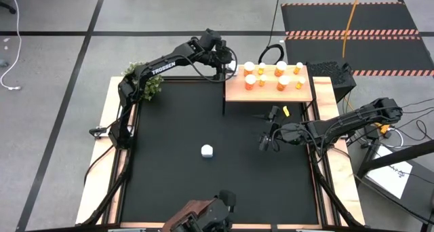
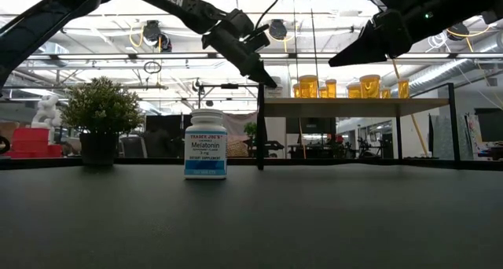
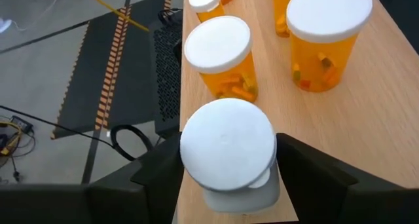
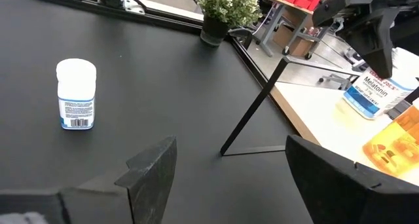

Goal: Pick and place medicine bottles onto shelf by color
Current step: Put the right large white pill bottle on the shelf, then put the large white pill bottle on the shelf

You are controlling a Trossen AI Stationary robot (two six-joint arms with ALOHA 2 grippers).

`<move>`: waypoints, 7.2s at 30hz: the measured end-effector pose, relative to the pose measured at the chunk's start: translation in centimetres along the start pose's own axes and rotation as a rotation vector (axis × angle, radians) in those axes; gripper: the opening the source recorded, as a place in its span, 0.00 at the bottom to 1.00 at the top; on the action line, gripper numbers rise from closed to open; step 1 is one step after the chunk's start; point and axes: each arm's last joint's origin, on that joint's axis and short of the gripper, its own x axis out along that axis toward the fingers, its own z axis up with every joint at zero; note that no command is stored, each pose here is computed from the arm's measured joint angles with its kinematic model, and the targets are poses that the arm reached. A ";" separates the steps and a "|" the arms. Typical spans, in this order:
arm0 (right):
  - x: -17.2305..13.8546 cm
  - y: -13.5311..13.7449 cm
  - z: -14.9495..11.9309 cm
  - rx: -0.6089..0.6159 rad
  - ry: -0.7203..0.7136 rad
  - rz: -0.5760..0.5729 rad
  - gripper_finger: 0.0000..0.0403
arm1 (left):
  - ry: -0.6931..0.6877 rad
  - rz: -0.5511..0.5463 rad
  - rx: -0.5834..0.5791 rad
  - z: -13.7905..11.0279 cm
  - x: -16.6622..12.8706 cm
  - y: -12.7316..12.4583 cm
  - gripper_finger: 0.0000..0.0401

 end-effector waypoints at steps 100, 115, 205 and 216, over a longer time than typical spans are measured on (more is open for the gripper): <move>-0.5 2.7 -0.5 0.149 0.011 0.051 0.69 | -0.097 0.136 -0.260 -0.4 -0.1 -11.7 0.16; 0.6 1.2 -0.6 0.082 0.032 -0.026 0.69 | -0.006 0.205 -0.239 0.0 -1.3 -8.7 0.09; -0.4 2.9 -0.4 0.176 0.009 0.160 0.69 | 0.416 -0.168 -0.308 -2.0 -7.1 -34.2 0.74; -1.9 4.6 -0.2 0.223 -0.004 0.253 0.69 | 0.250 -0.170 -0.358 -4.3 -5.7 -36.1 0.77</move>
